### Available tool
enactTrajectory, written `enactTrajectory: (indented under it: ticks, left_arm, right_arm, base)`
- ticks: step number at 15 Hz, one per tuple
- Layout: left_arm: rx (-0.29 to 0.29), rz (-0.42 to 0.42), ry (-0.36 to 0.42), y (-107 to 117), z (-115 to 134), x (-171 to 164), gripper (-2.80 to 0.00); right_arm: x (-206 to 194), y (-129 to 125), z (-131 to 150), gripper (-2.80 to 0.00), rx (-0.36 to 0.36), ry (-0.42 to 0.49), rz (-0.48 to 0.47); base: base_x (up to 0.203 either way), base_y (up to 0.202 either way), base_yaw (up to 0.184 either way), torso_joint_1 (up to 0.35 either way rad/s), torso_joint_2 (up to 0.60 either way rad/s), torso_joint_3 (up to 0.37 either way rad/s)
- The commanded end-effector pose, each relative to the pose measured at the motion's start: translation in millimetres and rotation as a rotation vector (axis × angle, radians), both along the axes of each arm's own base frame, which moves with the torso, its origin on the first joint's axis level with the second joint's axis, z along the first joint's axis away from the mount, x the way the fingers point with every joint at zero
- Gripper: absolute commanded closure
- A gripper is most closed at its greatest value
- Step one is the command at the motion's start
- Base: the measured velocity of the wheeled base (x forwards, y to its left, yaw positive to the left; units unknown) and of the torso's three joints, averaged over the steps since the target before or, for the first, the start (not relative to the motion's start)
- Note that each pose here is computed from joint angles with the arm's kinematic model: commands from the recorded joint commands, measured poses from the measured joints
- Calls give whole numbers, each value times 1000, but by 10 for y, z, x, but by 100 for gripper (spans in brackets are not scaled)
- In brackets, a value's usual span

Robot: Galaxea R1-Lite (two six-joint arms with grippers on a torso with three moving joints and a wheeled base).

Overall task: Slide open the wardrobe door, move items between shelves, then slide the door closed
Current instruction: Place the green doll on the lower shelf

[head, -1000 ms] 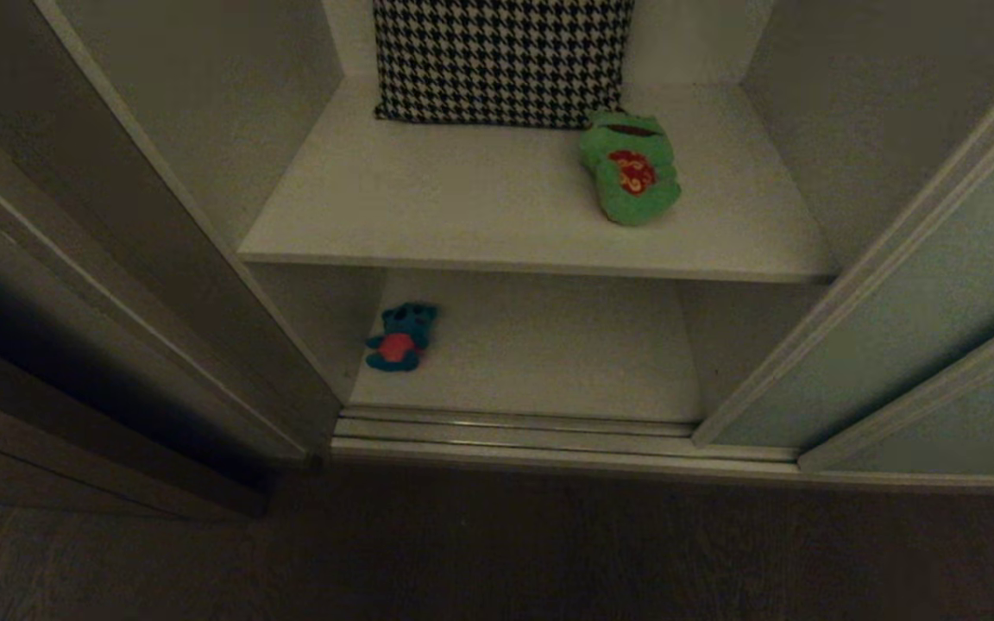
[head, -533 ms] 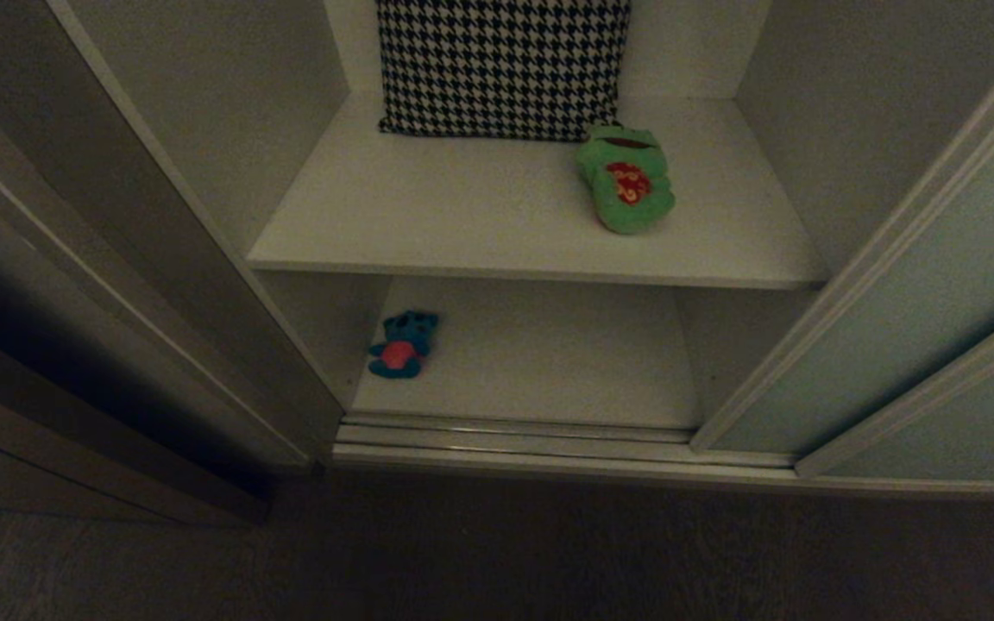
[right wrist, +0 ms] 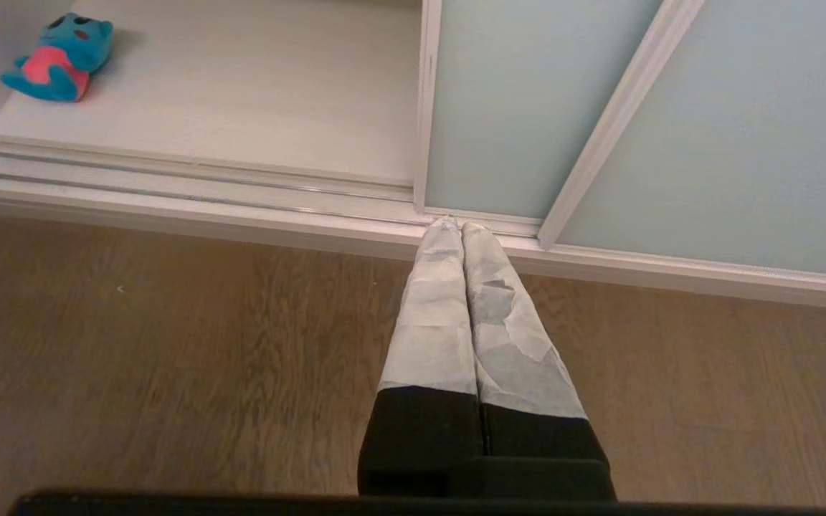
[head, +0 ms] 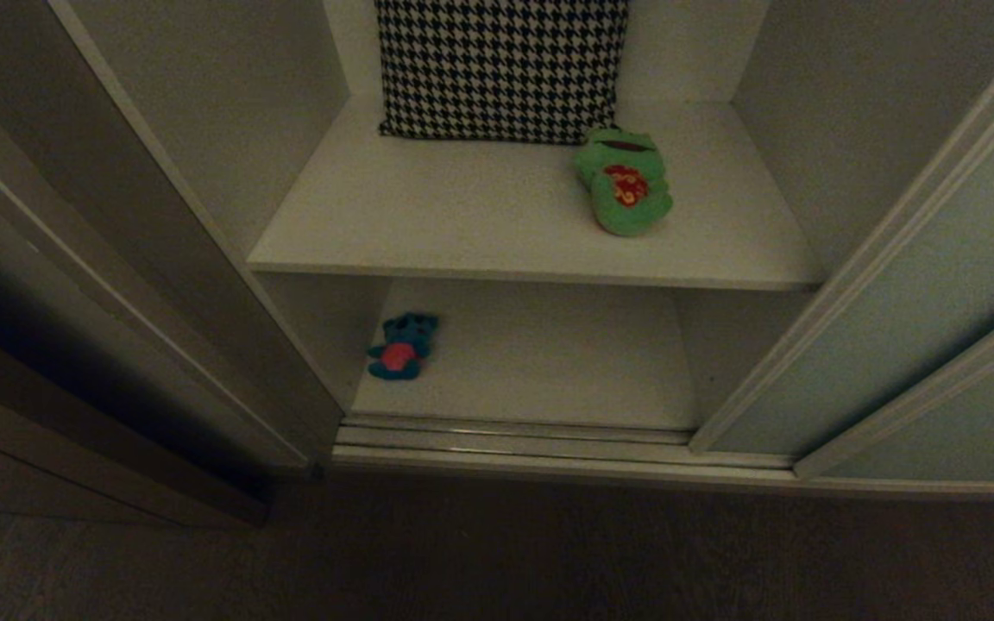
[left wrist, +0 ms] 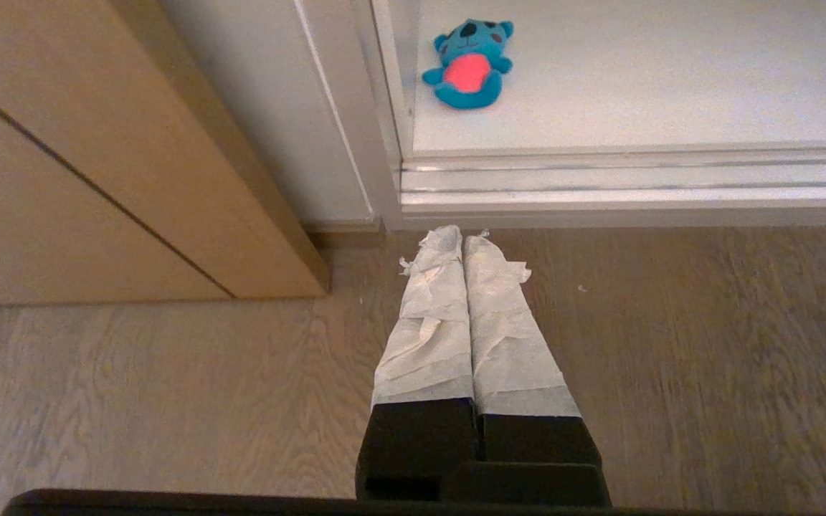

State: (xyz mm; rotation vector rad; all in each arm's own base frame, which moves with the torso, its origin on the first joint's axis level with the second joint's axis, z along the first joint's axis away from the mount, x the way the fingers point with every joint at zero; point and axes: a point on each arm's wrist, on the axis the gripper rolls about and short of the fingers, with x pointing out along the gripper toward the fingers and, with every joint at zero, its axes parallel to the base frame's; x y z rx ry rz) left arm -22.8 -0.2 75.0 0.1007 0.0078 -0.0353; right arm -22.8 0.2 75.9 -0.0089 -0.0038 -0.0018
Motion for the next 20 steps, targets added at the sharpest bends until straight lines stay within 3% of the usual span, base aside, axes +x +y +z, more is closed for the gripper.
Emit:
enactTrajectory:
  ticks: [1, 4, 20]
  left_arm:
    - [1, 0, 1, 0, 1, 1, 0]
    - [2, 0, 1, 0, 1, 1, 0]
    - [1, 1, 1, 0, 1, 1, 0]
  right_arm:
    - [1, 0, 1, 0, 1, 1, 2]
    - [1, 0, 1, 0, 0, 1, 1]
    - [1, 0, 1, 0, 0, 1, 1]
  base:
    - [0, 0, 0, 0, 0, 0]
    - [6, 87, -14, 8, 4, 2]
    - [0, 195, -2, 3, 0, 3]
